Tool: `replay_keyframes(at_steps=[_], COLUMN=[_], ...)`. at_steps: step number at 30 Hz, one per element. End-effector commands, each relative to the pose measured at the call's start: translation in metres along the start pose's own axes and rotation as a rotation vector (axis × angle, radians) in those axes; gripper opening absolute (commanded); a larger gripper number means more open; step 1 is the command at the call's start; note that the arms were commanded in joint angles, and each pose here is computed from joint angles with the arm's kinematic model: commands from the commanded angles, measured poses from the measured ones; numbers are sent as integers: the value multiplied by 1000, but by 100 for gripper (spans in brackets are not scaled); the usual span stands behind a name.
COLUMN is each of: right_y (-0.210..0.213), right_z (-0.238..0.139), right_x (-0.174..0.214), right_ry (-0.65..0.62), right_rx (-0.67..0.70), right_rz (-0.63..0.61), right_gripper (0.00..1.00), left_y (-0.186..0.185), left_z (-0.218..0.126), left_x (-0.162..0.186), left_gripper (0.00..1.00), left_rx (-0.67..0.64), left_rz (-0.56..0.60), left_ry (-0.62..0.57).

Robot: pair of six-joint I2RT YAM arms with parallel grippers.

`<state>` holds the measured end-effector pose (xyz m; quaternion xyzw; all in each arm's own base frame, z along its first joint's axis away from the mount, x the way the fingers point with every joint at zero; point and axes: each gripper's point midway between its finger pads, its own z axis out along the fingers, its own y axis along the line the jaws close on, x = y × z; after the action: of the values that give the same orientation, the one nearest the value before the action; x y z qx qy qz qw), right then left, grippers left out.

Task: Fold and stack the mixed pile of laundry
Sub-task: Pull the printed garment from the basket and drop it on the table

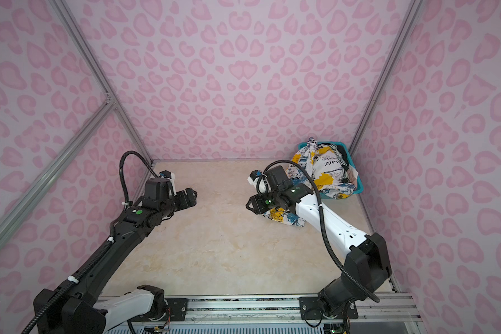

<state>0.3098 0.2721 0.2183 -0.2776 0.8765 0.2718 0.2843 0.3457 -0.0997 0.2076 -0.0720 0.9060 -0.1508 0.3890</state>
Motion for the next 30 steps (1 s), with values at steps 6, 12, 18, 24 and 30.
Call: replay_keyframes(at_steps=[6, 12, 18, 24, 30], right_y=[-159, -210, -235, -243, -243], right_z=[-30, 8, 22, 7, -1], right_x=[37, 73, 91, 105, 114], right_ry=[-36, 83, 116, 106, 73], right_rx=[541, 605, 692, 792, 822], right_rz=[256, 373, 419, 440, 451], right_gripper=[75, 79, 79, 79, 79], left_y=[-14, -13, -6, -1, -6], left_z=[10, 4, -3, -3, 6], left_x=[3, 4, 10, 15, 15], left_gripper=[91, 91, 91, 91, 90], left_rx=[74, 67, 39, 22, 48], left_rz=[-40, -22, -9, -6, -20], left_ry=[11, 14, 18, 23, 34])
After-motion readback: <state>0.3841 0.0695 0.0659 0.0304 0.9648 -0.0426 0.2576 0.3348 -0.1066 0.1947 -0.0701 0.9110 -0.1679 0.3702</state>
